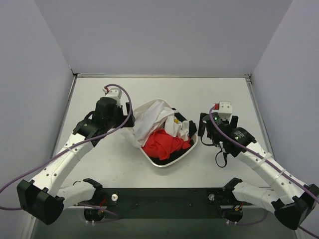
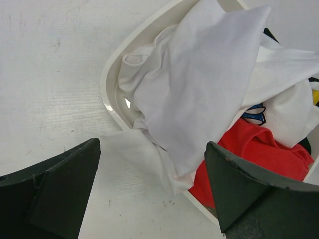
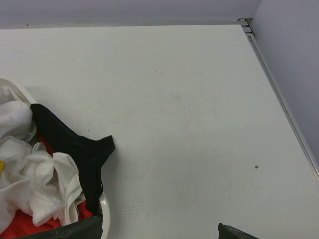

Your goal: Fold and stack the t-shirts

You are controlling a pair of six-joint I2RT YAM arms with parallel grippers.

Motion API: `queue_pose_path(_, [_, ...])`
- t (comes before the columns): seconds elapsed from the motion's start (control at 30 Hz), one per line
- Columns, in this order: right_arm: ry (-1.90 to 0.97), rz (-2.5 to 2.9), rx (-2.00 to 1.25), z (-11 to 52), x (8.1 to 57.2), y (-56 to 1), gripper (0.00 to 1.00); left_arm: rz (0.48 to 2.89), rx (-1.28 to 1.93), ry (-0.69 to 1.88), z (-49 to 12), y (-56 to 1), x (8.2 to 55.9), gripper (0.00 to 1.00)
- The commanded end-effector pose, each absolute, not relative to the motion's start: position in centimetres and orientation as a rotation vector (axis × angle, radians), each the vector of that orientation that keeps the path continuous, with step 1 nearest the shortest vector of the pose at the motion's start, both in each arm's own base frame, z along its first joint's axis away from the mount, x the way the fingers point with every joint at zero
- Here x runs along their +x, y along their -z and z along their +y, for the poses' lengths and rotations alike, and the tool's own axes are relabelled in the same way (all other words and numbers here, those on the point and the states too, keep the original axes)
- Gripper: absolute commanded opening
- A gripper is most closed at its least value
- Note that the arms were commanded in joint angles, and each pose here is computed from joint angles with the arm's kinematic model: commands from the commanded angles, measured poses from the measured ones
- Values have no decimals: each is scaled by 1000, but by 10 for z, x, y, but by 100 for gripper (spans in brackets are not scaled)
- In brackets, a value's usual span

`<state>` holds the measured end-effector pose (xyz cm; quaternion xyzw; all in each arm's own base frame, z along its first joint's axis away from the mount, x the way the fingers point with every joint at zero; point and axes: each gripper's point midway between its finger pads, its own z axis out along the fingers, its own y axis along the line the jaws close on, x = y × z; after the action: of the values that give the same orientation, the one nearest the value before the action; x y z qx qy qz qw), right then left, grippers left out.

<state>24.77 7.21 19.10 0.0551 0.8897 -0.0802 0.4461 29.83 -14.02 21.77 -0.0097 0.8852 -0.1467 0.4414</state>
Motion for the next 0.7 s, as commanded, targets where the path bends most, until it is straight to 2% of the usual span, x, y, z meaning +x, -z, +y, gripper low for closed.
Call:
queue_pose_path(0.0, [195, 2289, 60, 83, 249, -180, 100, 2158, -38, 251, -138, -246, 302, 96])
queue_pose_path(0.43, [188, 2537, -28, 114, 256, -91, 95, 2187, -87, 186, -121, -235, 289, 91])
queue_pose_path(0.6, [73, 2592, 72, 111, 260, -68, 81, 2180, -92, 186, -119, -238, 286, 91])
queue_pose_path(0.67, [61, 2620, 106, 105, 259, -57, 69, 2180, -92, 179, -117, -239, 285, 91])
